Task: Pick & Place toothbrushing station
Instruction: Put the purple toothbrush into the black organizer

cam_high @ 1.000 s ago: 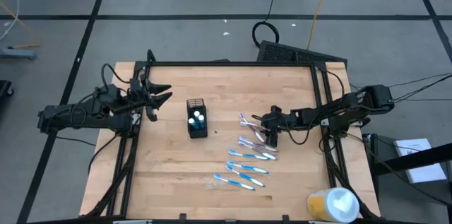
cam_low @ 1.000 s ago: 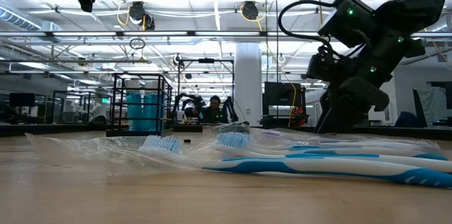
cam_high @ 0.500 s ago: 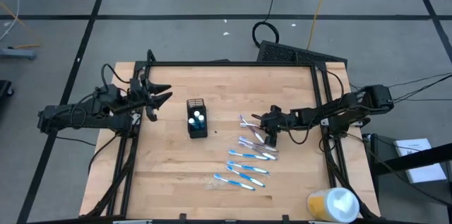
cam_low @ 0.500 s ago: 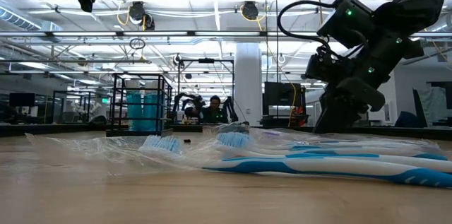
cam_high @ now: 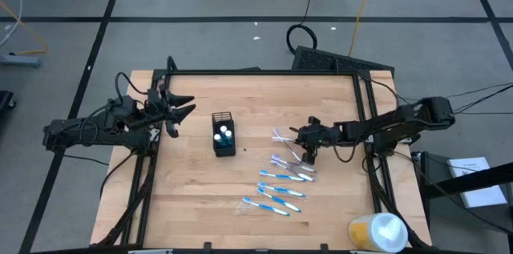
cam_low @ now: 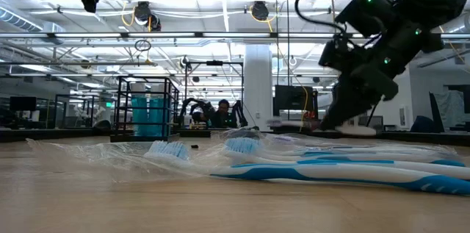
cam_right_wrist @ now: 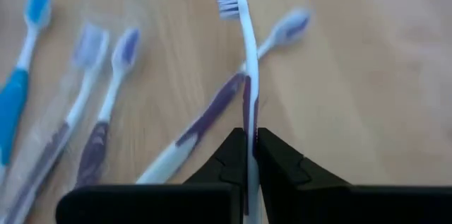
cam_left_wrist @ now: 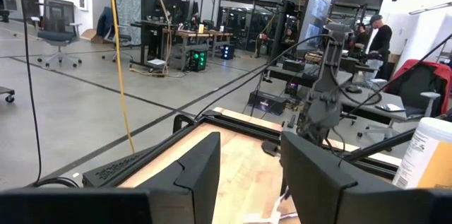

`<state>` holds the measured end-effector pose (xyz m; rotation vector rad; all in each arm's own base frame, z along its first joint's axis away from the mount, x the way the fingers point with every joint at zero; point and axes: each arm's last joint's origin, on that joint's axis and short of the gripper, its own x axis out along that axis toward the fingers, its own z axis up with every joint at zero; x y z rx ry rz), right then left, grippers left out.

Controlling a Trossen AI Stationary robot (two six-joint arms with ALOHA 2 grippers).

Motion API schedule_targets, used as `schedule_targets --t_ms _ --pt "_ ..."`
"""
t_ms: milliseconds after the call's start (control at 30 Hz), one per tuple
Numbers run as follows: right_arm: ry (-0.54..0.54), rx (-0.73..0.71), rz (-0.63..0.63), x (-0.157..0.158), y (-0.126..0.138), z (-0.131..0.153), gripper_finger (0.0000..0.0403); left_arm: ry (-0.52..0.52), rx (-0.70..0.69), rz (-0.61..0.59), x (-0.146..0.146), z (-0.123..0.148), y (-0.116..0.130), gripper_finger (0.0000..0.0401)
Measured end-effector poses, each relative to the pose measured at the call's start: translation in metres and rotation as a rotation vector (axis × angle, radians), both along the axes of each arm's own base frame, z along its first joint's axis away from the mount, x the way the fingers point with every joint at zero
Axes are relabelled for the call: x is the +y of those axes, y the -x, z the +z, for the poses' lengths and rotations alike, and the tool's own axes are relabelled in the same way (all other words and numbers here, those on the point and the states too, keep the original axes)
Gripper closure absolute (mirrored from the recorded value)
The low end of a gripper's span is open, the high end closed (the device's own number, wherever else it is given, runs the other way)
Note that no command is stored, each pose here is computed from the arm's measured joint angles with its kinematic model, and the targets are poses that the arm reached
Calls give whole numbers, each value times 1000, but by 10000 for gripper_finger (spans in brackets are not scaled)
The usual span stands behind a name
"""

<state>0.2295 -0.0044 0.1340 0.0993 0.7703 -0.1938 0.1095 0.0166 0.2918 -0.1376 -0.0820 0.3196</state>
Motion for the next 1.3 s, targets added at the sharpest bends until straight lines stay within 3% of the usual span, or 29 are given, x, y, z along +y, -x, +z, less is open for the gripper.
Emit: schedule_targets --t_ms 167,400,733,933,1300 --pt "66 -105 -11 -3 1 19 391 0 0 0 0 0 0 247" --pt "134 -375 25 -4 -12 44 391 0 -1 0 0 0 0 247" --pt "240 -663 44 -6 -30 57 391 0 -3 0 0 0 0 247" --pt "250 -727 24 -11 -33 59 391 0 -3 0 0 0 0 247" --pt "210 -765 100 -27 -33 61 391 0 -3 0 0 0 0 247"
